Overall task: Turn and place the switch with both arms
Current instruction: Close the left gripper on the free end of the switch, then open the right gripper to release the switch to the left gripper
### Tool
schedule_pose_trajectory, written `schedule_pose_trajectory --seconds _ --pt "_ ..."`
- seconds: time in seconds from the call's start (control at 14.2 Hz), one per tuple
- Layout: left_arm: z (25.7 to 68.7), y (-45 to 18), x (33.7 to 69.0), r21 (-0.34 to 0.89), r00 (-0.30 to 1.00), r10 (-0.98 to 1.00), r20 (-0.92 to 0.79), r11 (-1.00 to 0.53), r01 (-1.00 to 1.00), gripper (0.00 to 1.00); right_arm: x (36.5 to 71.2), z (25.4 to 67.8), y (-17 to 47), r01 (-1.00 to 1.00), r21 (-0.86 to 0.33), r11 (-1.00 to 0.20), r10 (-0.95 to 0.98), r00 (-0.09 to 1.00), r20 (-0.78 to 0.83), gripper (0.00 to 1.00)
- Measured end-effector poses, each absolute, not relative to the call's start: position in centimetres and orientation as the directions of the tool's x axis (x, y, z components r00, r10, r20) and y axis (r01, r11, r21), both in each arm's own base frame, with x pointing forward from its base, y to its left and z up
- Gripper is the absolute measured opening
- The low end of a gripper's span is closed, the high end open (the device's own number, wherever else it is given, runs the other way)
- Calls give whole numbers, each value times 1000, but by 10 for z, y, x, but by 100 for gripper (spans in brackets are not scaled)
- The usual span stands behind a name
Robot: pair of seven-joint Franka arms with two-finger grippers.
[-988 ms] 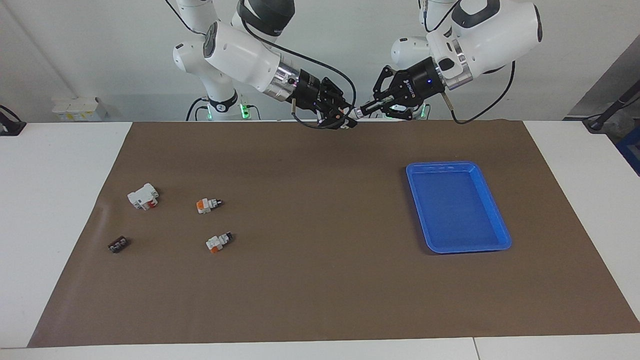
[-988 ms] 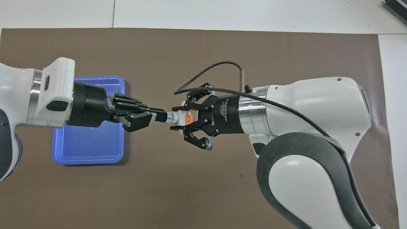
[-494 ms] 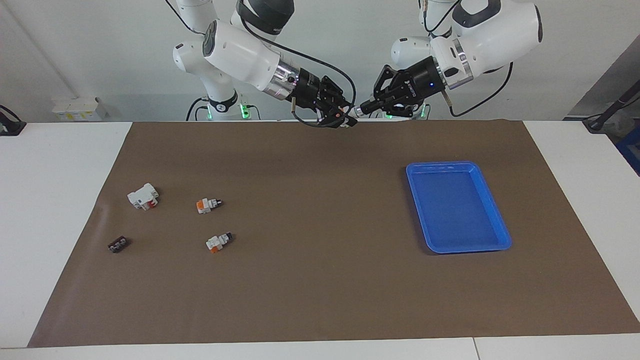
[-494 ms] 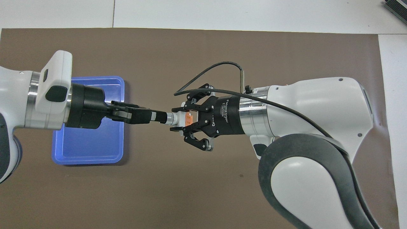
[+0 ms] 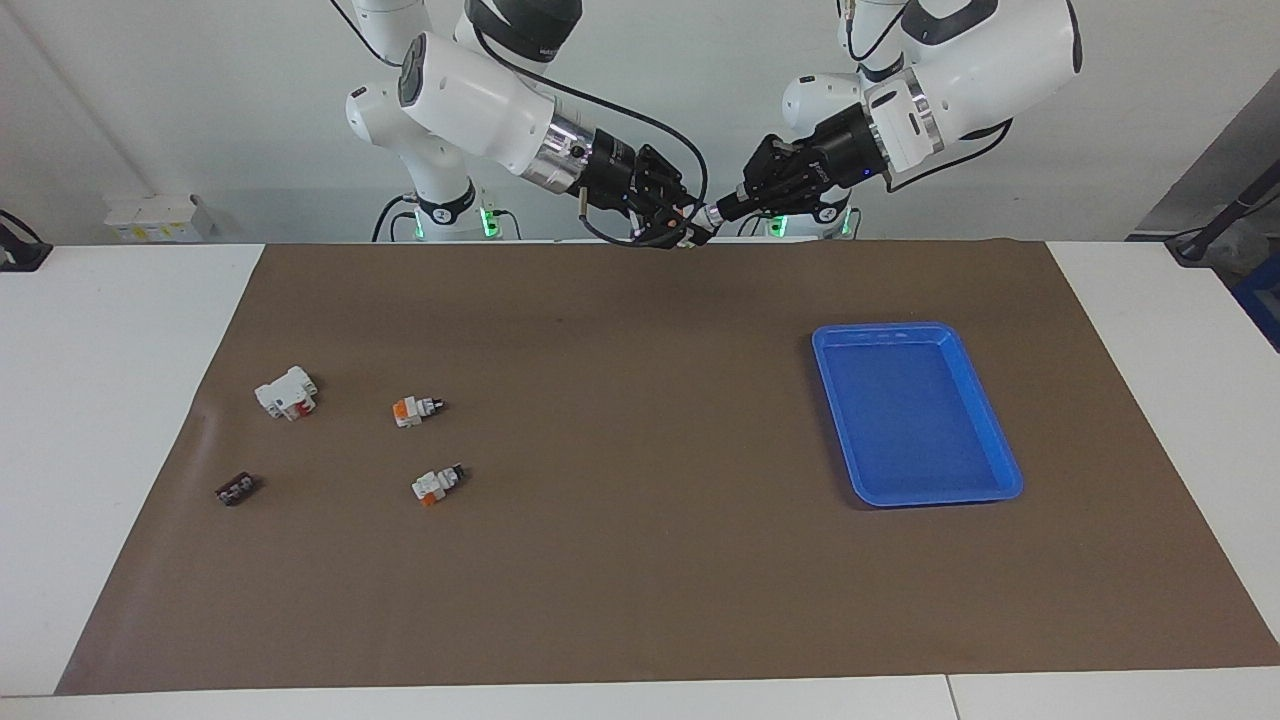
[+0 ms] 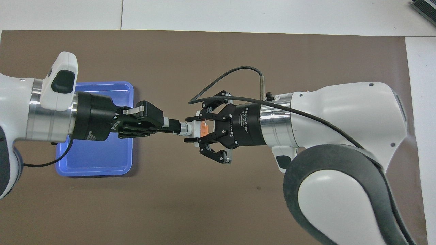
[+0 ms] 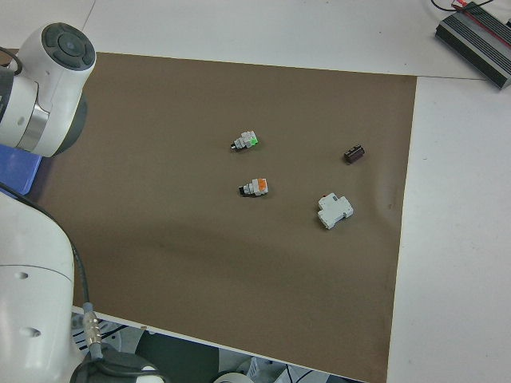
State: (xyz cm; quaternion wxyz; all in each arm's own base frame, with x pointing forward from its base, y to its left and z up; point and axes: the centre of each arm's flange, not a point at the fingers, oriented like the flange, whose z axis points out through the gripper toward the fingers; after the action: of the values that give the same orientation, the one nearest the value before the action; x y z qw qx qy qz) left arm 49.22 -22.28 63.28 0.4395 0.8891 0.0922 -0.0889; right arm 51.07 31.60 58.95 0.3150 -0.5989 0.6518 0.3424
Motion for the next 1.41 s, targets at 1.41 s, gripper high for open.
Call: schedule_pose_trajectory --seconds 1.41 --pt "639 -243 490 344 440 543 -715 -275 898 10 518 594 297 -995 61 76 -562 -94 -822 41"
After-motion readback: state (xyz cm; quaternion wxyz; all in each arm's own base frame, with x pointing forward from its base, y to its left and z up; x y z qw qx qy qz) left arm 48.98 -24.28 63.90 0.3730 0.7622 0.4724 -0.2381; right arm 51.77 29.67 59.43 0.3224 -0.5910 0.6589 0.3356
